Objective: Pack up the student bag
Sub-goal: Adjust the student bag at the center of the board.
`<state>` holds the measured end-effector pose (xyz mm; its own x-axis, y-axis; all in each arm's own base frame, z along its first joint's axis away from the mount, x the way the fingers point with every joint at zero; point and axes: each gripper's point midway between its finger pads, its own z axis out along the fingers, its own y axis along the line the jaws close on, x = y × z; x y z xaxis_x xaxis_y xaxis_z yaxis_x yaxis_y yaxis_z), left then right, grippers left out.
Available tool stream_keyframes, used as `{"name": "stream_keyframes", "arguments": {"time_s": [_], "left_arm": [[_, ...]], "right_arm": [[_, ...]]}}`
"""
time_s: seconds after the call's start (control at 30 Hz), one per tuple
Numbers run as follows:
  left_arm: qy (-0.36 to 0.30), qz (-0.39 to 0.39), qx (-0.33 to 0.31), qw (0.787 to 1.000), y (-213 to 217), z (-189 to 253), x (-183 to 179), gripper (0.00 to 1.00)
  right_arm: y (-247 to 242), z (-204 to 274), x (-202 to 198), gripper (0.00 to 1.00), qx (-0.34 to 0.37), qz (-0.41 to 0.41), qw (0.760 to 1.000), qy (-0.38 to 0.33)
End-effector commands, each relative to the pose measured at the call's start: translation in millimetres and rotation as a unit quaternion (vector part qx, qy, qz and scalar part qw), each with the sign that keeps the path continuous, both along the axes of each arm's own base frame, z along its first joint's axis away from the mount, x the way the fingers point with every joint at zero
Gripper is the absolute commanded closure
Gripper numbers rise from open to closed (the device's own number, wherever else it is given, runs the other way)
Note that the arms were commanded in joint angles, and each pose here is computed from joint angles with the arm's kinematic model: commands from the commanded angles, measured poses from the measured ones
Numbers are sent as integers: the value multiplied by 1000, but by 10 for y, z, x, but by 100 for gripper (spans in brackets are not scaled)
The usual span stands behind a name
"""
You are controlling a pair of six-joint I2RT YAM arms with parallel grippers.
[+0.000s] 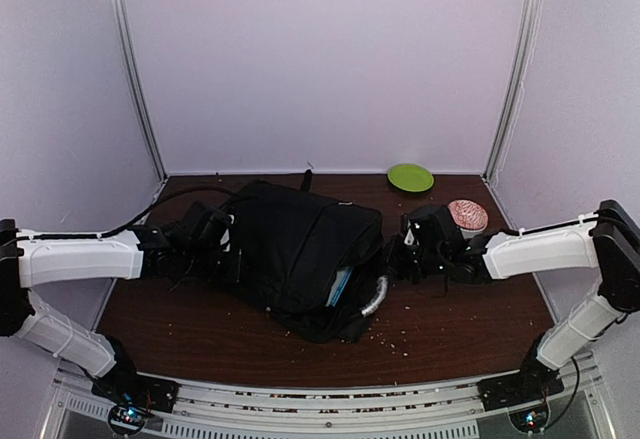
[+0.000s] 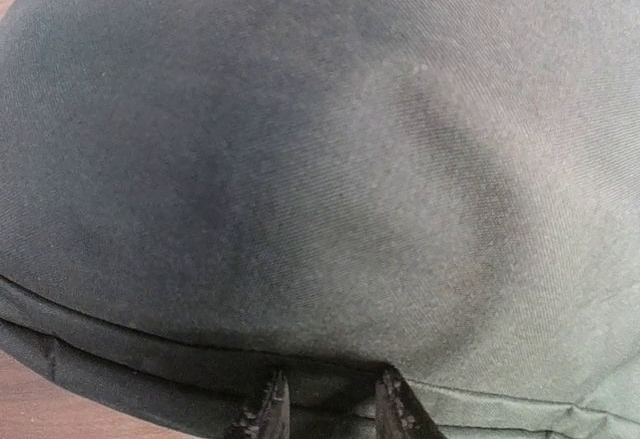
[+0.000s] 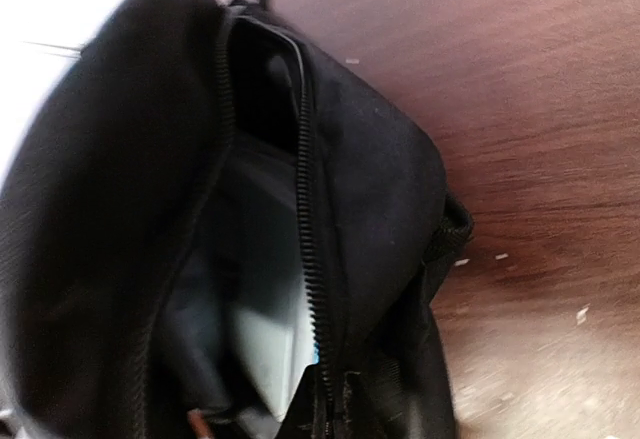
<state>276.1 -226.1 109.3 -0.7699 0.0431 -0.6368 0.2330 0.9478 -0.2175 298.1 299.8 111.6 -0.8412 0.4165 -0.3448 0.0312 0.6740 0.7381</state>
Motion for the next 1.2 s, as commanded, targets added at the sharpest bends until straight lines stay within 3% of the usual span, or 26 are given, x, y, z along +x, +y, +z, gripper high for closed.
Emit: {"name": "stream_keyframes", "arguments": {"time_s": [0.0,0.13,0.27,0.37,0.53,0.67,0.8,0.93,1.17], "left_arm": [[15,10,25,1000,151,-146,-56,72],[14,9,19,1000,149,-108,-72,73],[3,3,-4,1000,131,53,-99,68],[-7,-4,-23,1000,106,210,-125,60],[-27,-6,-48,998,127,494,-165,50],[-43,6,-59,997,229,617,-216,44],[-53,25,-59,997,371,638,-274,37],[-48,37,-54,997,468,573,-334,36],[-32,62,-51,996,637,395,-459,35]], "right_arm": [[23,745,156,100,96,-12,994,-54],[-112,694,217,98,63,-16,996,-57],[-176,526,99,63,33,-2,998,-51],[-292,321,-62,50,10,2,999,-41],[-308,280,-476,48,0,43,997,-67],[-98,603,-893,45,57,94,985,-134],[177,881,-1209,36,118,124,970,-172],[565,970,-1275,33,135,141,969,-148],[1045,449,-1250,39,138,118,983,-24]]}}
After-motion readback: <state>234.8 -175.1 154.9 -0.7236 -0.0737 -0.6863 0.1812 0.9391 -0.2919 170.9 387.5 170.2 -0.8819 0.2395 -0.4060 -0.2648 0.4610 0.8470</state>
